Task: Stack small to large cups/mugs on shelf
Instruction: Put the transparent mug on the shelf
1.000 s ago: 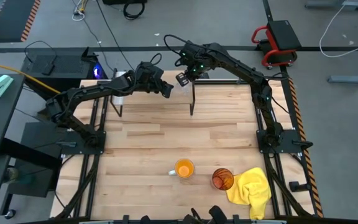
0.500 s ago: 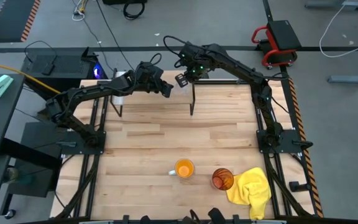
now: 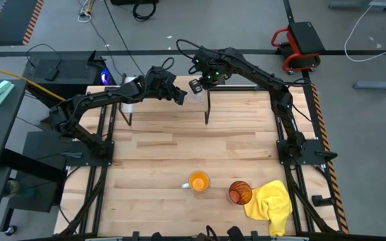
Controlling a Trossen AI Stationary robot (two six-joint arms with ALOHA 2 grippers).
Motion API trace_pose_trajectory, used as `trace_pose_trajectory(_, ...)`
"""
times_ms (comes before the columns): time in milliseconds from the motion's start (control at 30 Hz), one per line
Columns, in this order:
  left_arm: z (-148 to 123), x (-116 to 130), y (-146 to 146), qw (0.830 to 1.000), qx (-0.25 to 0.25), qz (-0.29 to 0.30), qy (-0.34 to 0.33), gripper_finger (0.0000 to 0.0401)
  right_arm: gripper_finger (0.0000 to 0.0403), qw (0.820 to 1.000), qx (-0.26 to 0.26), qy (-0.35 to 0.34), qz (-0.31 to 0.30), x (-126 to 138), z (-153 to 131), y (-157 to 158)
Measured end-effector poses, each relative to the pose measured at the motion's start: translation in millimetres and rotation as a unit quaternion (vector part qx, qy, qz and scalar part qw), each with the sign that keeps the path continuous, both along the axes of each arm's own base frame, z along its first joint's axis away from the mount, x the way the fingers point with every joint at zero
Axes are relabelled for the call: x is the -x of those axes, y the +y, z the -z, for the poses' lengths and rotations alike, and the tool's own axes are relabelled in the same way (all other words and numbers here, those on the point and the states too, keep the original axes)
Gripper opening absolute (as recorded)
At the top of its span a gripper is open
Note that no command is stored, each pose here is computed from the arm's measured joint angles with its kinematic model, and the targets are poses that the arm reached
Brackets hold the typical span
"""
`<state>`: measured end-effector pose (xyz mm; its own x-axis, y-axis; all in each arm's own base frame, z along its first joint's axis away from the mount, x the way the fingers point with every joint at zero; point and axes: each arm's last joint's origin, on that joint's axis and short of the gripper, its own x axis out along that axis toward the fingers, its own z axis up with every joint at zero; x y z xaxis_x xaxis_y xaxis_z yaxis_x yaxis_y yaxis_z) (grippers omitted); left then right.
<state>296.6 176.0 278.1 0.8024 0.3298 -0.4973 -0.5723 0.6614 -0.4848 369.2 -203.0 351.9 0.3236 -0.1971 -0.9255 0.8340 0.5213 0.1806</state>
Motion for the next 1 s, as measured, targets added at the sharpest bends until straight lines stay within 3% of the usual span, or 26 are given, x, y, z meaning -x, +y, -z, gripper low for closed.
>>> trace_pose_trajectory(367,0.0,0.0,0.0,1.000,0.003,-0.002,-0.001,0.0036,0.0004,1.000,-0.010,-0.002,0.002,-1.3,0.3,3.1)
trace_pose_trajectory(1000,-2.4,-1.3,0.8,1.000,0.002,-0.006,-0.017,0.0038,0.0066,1.000,-0.011,-0.017,-0.009,-3.7,-0.1,2.3)
